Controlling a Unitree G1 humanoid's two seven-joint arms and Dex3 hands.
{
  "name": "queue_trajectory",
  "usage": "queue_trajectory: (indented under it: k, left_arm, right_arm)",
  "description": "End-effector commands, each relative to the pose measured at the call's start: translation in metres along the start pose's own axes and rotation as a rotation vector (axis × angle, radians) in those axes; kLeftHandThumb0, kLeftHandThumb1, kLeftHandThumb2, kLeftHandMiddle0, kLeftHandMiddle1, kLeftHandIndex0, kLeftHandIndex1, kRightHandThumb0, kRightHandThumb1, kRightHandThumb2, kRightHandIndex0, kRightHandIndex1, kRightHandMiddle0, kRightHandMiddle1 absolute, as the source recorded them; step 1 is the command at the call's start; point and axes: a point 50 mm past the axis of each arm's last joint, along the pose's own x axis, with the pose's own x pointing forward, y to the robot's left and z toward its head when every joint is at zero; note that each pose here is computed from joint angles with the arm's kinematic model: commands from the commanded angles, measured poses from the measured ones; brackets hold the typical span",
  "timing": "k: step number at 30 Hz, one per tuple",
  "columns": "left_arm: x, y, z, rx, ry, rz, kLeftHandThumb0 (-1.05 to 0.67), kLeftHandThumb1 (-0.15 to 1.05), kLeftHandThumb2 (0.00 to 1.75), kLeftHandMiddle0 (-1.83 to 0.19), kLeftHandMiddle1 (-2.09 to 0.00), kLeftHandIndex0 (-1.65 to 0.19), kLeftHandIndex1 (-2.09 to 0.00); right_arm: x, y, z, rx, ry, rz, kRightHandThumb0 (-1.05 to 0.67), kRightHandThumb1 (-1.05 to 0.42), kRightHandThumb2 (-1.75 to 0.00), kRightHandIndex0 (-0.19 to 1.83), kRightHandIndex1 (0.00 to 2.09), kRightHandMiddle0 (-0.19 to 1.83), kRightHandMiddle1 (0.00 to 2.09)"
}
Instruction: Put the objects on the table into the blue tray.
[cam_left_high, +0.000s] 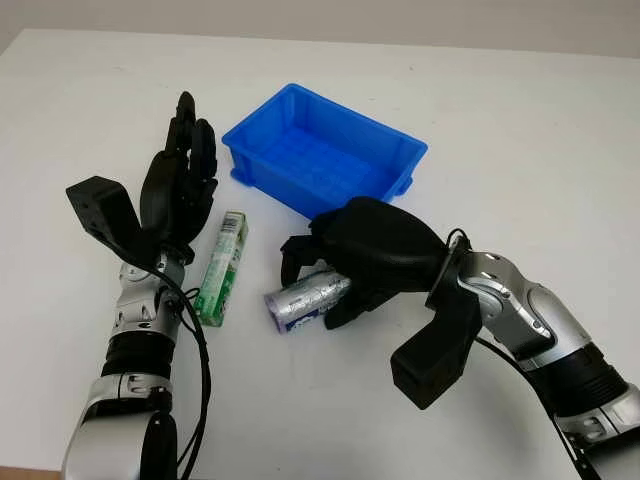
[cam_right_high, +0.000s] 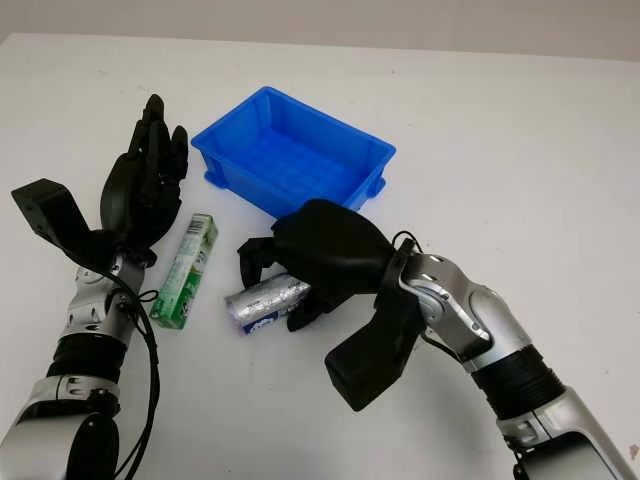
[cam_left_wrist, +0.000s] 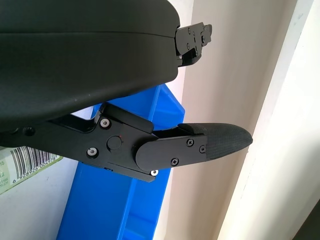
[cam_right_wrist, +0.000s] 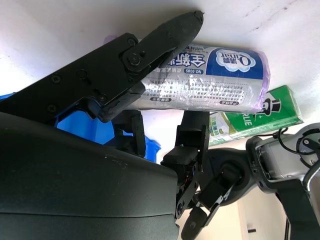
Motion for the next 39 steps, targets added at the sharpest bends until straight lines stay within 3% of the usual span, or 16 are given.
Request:
queue_trajectory:
  k: [1, 3, 8, 10, 13, 15, 20, 22, 24, 30, 34, 39]
  left_arm:
    - [-0.001, 0.000, 0.000, -0.008, -0.010, 0.001, -0.75, 1.05, 0.52, 0.19, 0.00, 0.19, 0.00]
    - [-0.001, 0.000, -0.001, -0.013, -0.009, 0.003, -0.74, 1.05, 0.51, 0.19, 0.00, 0.19, 0.00]
    - [-0.001, 0.000, 0.000, -0.002, -0.006, 0.007, -0.75, 1.05, 0.50, 0.19, 0.00, 0.19, 0.00]
    - [-0.001, 0.001, -0.001, 0.004, -0.004, 0.010, -0.75, 1.05, 0.51, 0.19, 0.00, 0.19, 0.00]
    - [-0.001, 0.000, -0.001, 0.001, -0.006, 0.010, -0.75, 1.05, 0.50, 0.19, 0.00, 0.19, 0.00]
    - [-0.001, 0.000, -0.001, 0.000, -0.006, 0.008, -0.75, 1.05, 0.50, 0.19, 0.00, 0.19, 0.00]
    - [-0.001, 0.000, -0.001, -0.002, -0.005, 0.008, -0.75, 1.05, 0.50, 0.19, 0.00, 0.19, 0.00]
    - [-0.001, 0.000, -0.001, -0.007, -0.005, 0.009, -0.75, 1.05, 0.50, 0.19, 0.00, 0.19, 0.00]
    - [-0.001, 0.000, -0.001, -0.009, -0.004, 0.010, -0.74, 1.05, 0.50, 0.19, 0.00, 0.19, 0.00]
    - [-0.002, 0.000, -0.002, -0.001, 0.000, 0.012, -0.75, 1.05, 0.50, 0.19, 0.00, 0.19, 0.00]
    - [-0.001, -0.001, -0.003, -0.008, 0.000, 0.012, -0.75, 1.05, 0.50, 0.19, 0.00, 0.19, 0.00]
    - [0.000, -0.003, -0.003, -0.004, 0.001, 0.016, -0.75, 1.05, 0.49, 0.19, 0.00, 0.19, 0.00]
  right_arm:
    - [-0.003, 0.000, -0.001, 0.035, -0.002, -0.028, -0.65, -0.91, -0.06, 1.59, 1.67, 1.31, 1.54]
    - [-0.003, -0.002, -0.002, 0.069, -0.006, -0.048, -0.60, -0.90, -0.05, 1.60, 1.76, 1.36, 1.73]
    - [-0.002, -0.013, -0.002, 0.204, -0.038, -0.092, -0.51, -0.89, -0.05, 1.63, 1.82, 1.41, 1.85]
    - [-0.001, -0.025, -0.003, 0.315, -0.041, -0.110, -0.48, -0.91, -0.06, 1.61, 1.82, 1.38, 1.84]
    - [-0.003, -0.051, -0.005, 0.478, -0.037, -0.178, -0.43, -0.94, -0.06, 1.56, 1.98, 1.26, 1.96]
    - [-0.006, -0.068, -0.008, 0.546, -0.027, -0.230, -0.41, -0.99, -0.12, 1.67, 2.07, 1.29, 2.06]
    - [-0.018, -0.093, -0.020, 0.630, 0.011, -0.345, -0.42, -1.03, -0.10, 1.54, 2.09, 1.16, 2.09]
    - [-0.022, -0.100, -0.027, 0.662, 0.045, -0.398, -0.46, -1.04, -0.10, 1.38, 2.09, 1.06, 2.09]
    - [-0.025, -0.105, -0.035, 0.753, 0.055, -0.455, -0.42, -1.05, -0.11, 1.26, 2.09, 0.97, 2.09]
    - [-0.037, -0.114, -0.058, 0.798, 0.127, -0.607, -0.42, -1.05, -0.18, 1.21, 2.09, 0.92, 2.09]
    - [-0.043, -0.116, -0.077, 0.762, 0.232, -0.726, -0.38, -1.05, -0.18, 1.08, 2.09, 0.83, 2.09]
    - [-0.038, -0.114, -0.104, 0.637, 0.381, -0.787, -0.38, -1.05, -0.19, 1.02, 2.09, 0.71, 2.09]
